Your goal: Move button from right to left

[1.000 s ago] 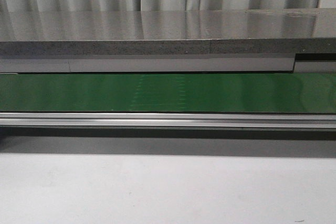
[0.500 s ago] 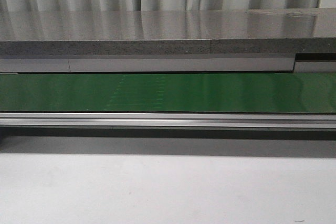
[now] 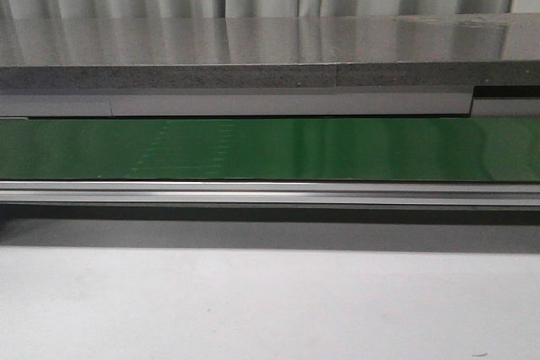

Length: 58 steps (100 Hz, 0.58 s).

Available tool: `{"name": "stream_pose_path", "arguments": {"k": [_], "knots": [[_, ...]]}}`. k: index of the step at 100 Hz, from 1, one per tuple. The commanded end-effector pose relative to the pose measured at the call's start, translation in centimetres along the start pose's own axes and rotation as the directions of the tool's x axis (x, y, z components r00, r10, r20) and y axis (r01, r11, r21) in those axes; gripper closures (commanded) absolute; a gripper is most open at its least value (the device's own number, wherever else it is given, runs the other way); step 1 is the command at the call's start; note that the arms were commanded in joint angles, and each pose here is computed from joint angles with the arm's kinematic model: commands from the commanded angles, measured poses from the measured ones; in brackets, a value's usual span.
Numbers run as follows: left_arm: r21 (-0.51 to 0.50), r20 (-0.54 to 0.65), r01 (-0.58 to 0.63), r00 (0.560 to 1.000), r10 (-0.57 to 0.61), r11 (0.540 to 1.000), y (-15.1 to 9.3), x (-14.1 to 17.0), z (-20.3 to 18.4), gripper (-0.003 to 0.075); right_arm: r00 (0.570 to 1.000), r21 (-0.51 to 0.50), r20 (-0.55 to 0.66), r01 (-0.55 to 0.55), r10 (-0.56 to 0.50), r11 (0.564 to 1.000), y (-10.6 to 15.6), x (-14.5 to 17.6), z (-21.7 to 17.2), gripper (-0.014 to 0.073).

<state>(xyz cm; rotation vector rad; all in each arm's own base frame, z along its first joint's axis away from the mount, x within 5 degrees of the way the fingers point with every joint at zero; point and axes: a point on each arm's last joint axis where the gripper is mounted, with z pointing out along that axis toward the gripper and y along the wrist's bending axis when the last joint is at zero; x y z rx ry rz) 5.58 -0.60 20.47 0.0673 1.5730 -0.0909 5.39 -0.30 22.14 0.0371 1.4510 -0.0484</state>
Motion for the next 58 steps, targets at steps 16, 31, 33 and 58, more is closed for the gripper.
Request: {"name": "stream_pose_path", "arguments": {"k": [16, 31, 33, 58], "knots": [[-0.006, 0.041, 0.014, 0.999, -0.014, 1.000, 0.07, 0.75, 0.05, 0.0741, 0.999, 0.002, 0.054, -0.010, 0.010, 1.000, 0.00, 0.47, -0.11, 0.0655], [-0.006, 0.041, 0.014, 0.999, -0.014, 1.000, 0.07, 0.75, 0.05, 0.0741, 0.999, 0.002, 0.049, -0.010, 0.010, 1.000, 0.00, 0.51, -0.11, 0.0655], [-0.006, 0.041, 0.014, 0.999, -0.014, 1.000, 0.07, 0.75, 0.05, 0.0741, 0.999, 0.002, 0.049, -0.010, 0.010, 1.000, 0.00, 0.51, -0.11, 0.0655], [-0.006, 0.041, 0.014, 0.999, -0.014, 1.000, 0.07, 0.75, 0.05, 0.0741, 0.999, 0.002, 0.049, -0.010, 0.010, 1.000, 0.00, 0.51, -0.11, 0.0655]]}}
